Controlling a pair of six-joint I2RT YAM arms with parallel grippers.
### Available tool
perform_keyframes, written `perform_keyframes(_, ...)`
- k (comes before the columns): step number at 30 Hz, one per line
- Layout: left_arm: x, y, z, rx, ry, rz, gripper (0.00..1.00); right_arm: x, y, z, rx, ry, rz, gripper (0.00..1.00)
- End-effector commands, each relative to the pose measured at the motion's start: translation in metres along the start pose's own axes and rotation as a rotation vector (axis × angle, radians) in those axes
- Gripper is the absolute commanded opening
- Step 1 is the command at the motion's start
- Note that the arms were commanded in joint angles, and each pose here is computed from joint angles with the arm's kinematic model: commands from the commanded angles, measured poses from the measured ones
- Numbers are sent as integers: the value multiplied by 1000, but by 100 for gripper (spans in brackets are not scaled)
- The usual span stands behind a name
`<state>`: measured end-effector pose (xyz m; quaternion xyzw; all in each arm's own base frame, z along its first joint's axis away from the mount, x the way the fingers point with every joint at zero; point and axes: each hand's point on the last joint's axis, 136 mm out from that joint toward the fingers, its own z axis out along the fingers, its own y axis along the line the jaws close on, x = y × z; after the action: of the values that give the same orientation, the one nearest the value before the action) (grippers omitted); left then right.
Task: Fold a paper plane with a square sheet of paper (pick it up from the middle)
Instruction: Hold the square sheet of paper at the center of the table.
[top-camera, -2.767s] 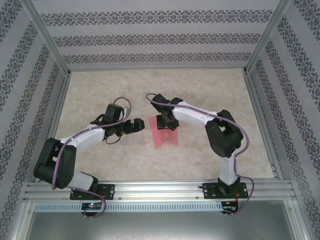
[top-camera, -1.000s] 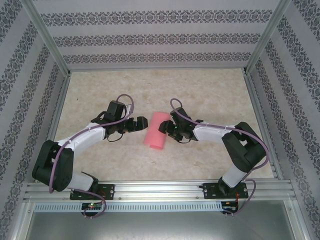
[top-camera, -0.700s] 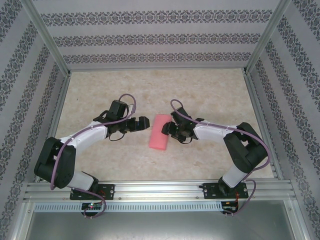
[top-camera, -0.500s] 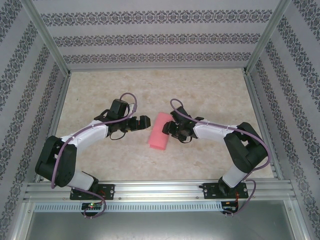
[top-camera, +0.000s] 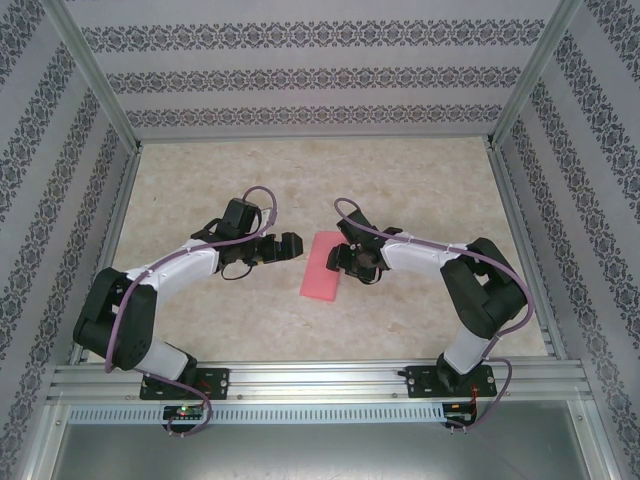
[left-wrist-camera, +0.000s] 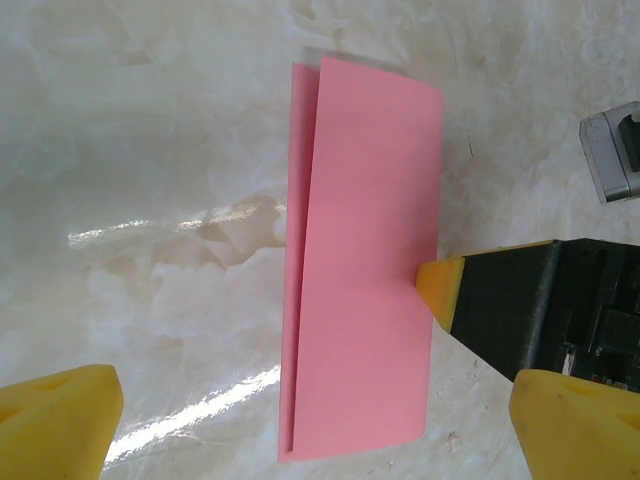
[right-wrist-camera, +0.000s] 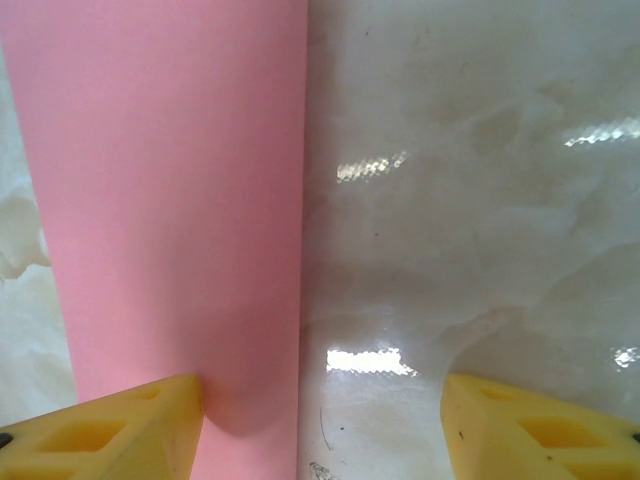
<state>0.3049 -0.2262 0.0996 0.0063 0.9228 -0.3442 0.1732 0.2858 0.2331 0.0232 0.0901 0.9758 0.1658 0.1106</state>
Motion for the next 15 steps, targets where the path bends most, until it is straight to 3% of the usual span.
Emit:
perform_keyframes(1,-5,-13,2,29,6,33,100,-3,-7,1,39,0,-8,65)
perform_keyframes(15,-1,-10,4,25,21,39,99,-6,1,10,12,13,-1,67)
